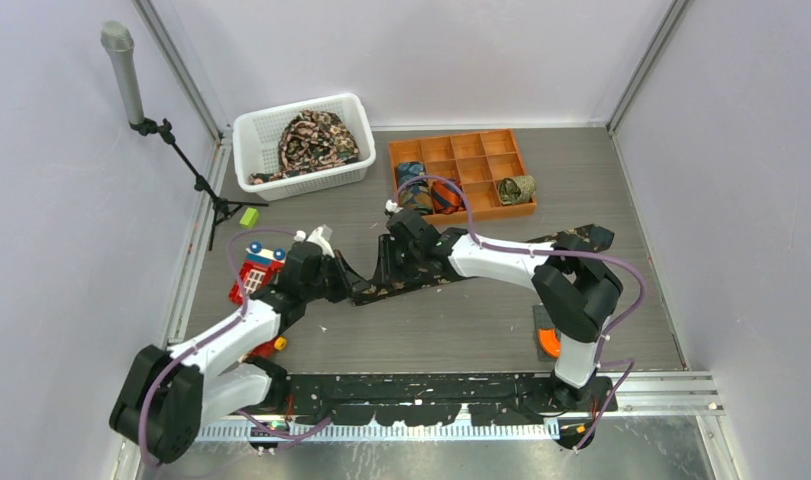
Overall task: Roll the ties
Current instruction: Roll the tie at the center of the board.
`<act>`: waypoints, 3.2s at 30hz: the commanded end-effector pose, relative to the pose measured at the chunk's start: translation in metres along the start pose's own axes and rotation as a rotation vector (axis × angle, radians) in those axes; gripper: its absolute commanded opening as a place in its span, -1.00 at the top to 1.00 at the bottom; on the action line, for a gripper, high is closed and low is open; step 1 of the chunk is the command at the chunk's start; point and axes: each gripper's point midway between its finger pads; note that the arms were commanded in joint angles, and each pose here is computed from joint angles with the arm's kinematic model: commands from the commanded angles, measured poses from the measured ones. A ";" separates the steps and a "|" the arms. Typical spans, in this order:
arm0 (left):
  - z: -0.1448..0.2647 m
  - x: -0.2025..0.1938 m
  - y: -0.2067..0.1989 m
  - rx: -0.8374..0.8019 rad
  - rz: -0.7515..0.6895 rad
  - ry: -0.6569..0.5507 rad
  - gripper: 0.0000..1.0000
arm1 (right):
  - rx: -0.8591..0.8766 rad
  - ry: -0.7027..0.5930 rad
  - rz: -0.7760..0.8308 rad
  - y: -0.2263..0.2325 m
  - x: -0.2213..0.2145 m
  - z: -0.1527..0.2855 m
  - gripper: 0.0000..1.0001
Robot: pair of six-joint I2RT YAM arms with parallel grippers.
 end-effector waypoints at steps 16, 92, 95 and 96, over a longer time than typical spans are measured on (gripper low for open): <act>0.026 0.013 0.031 0.161 -0.083 -0.106 0.99 | 0.105 0.008 0.050 0.044 0.024 -0.013 0.79; 0.028 0.003 0.053 0.116 0.098 -0.186 0.05 | -0.016 0.108 -0.012 -0.013 -0.047 -0.046 0.99; 0.024 0.004 0.055 0.113 0.112 -0.194 0.13 | -0.014 0.106 -0.012 -0.012 -0.047 -0.046 0.99; 0.022 0.005 0.056 0.116 0.114 -0.198 0.15 | -0.013 0.108 -0.012 -0.012 -0.047 -0.046 0.99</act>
Point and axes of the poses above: each gripper's point midway between its finger pads, its own z axis back along the fingers, its own y axis along the line the jaws close on, x = y × z, and after that the axes turned 12 degrees about z, right-handed
